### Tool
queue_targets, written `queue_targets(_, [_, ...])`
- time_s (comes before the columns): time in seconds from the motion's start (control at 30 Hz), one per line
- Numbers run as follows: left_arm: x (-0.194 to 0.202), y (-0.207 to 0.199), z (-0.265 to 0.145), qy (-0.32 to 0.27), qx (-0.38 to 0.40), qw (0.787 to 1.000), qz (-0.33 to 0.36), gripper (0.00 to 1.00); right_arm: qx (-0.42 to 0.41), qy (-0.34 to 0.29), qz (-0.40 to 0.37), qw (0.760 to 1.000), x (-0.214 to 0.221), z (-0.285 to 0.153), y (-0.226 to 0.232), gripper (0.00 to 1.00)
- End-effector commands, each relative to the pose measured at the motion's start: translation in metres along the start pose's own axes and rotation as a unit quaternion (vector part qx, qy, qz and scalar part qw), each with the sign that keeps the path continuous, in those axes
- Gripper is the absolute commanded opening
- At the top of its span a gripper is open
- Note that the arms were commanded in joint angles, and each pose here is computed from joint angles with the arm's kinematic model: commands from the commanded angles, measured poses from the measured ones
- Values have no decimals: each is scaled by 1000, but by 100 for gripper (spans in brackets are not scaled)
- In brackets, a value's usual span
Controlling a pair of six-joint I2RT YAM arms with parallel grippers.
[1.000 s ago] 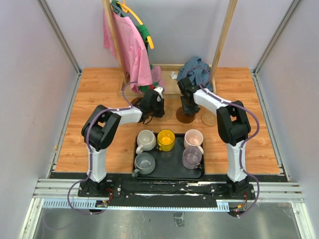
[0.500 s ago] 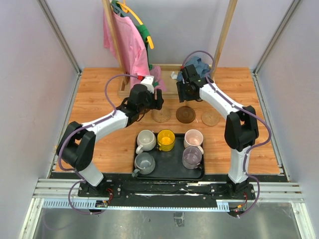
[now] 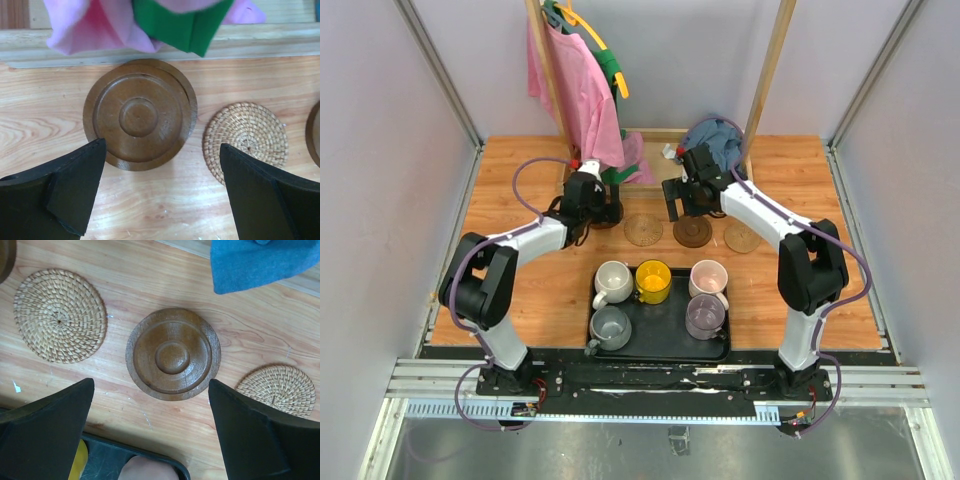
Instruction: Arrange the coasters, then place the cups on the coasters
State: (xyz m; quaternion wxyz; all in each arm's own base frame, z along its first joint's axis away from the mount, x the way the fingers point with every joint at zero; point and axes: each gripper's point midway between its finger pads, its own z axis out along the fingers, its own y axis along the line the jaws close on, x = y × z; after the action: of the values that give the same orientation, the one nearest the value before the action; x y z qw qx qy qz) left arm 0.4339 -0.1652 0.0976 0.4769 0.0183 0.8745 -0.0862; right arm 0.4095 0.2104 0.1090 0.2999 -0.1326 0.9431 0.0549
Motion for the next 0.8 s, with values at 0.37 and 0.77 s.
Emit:
queue_targets(0.37, [5, 43, 37, 29, -50, 997, -41, 100, -35, -24, -13, 999, -9, -9, 27, 99])
queue_targets(0.77, [36, 79, 43, 74, -104, 989, -69, 71, -38, -17, -19, 999, -8, -4, 35, 99])
